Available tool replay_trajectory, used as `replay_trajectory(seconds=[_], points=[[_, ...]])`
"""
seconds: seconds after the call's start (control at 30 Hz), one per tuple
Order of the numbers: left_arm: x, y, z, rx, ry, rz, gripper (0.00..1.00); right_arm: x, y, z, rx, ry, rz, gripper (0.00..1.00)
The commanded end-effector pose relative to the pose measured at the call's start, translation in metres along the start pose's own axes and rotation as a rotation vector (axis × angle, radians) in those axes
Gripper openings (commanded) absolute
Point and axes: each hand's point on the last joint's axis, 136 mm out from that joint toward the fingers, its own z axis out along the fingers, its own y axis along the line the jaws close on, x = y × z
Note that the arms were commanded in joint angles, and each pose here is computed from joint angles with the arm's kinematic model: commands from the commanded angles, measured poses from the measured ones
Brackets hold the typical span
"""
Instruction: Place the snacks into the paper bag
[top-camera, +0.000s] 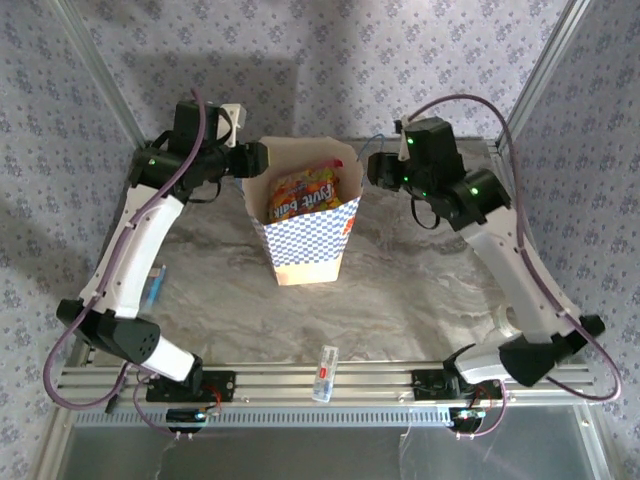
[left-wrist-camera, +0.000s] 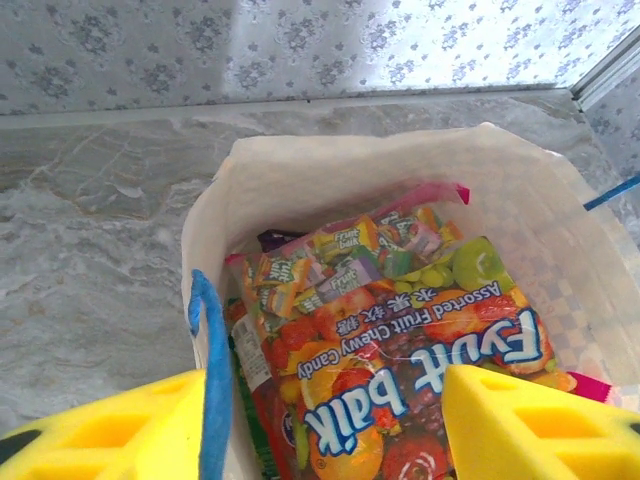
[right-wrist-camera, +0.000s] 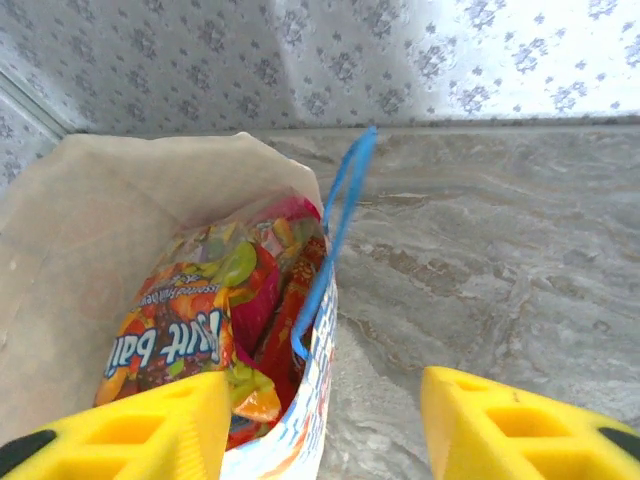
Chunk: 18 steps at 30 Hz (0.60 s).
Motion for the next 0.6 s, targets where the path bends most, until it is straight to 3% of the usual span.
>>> replay_trajectory(seconds=[0.0,0.17,0.2,0.57], points=[[-0.001,0.006,-0.027,-0.041,-0.046,0.023,0.66,-0.007,-0.014,-0.026,0.044,-0.067,-0.003,0.65],[0.007,0.026,-0.048,-0.141,-0.09,0.041,1.0,0.001,-0.031,-0.049,0.094,-0.076,-0.038,0.94],[0.009,0.033,-0.055,-0.174,-0.098,0.047,1.0,0.002,-0.035,-0.054,0.106,-0.082,-0.038,1.0],[0.039,0.094,-0.105,-0.451,-0.239,0.113,1.0,0.022,-0.082,-0.065,0.222,-0.151,-0.045,1.0]])
